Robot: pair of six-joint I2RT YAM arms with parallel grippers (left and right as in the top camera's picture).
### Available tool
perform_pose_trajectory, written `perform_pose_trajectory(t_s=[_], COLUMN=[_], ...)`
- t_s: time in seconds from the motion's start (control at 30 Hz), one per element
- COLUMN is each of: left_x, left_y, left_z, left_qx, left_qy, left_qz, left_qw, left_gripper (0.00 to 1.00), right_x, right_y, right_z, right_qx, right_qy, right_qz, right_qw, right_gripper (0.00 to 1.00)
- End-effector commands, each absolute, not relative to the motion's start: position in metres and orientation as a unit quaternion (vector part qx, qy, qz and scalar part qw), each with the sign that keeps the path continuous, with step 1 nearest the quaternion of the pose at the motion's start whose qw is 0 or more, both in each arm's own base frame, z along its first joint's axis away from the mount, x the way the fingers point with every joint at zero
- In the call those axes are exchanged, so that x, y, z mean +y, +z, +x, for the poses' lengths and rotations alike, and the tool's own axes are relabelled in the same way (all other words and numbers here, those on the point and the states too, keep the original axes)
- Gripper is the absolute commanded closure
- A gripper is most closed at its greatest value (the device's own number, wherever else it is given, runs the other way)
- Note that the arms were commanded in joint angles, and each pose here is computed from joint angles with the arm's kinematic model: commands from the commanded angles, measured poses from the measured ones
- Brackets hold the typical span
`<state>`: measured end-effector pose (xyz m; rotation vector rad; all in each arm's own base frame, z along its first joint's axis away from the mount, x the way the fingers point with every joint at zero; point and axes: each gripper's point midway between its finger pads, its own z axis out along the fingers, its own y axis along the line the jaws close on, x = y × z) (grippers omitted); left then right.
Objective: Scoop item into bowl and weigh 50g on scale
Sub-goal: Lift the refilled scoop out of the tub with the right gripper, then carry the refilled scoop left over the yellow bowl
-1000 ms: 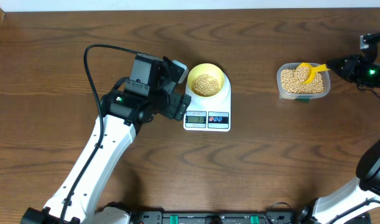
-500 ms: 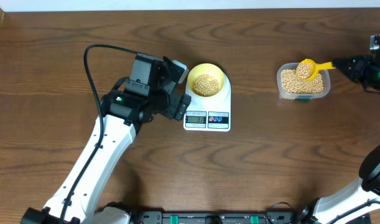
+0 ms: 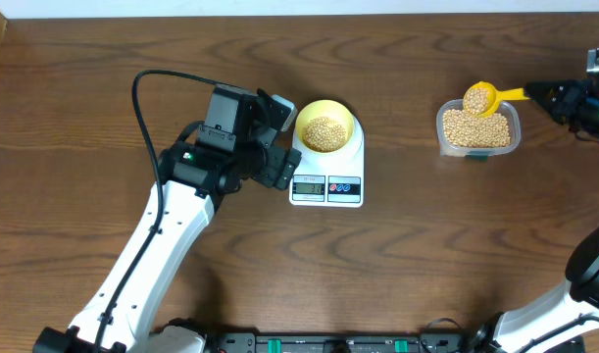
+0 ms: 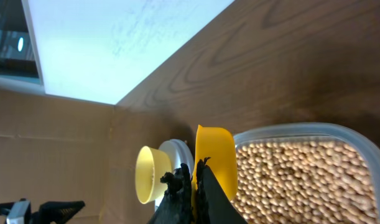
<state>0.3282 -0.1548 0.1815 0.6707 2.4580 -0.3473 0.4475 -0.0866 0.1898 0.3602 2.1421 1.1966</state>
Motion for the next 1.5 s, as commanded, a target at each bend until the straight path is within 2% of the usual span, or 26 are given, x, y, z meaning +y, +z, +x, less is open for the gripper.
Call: perform_pose_trajectory(t_s=[0.0,0.47,0.9,1.47], left_x=[-0.155,-0.155,-0.155,-0.155], left_y=[0.181,0.181,0.181,0.181], left_z=[0.328,0.328,0.328,0.328], left_qx=[0.915,0.915,0.915,0.915], left_qy=[-0.131,-0.131,-0.131,-0.131], left_qz=[0.258,0.258,0.258,0.258], left_qw=[0.282,0.282,0.282,0.282], left_gripper=[0.13,0.13,0.13,0.13], right_x=[-0.068,-0.003,0.08,0.163], right_y=[0.192,0.206,0.211,0.205], right_z=[0.452,0.475,0.475,0.467], right_qx=[0.804,0.797,0.803,0.818], right_qy=[0.491,0.524,0.541,0.532], right_qz=[0.15,0.116,0.039,-0.014], right_qw=[0.299,0.275,0.247,0.221], right_gripper=[0.99,0.99,0.99,0.99])
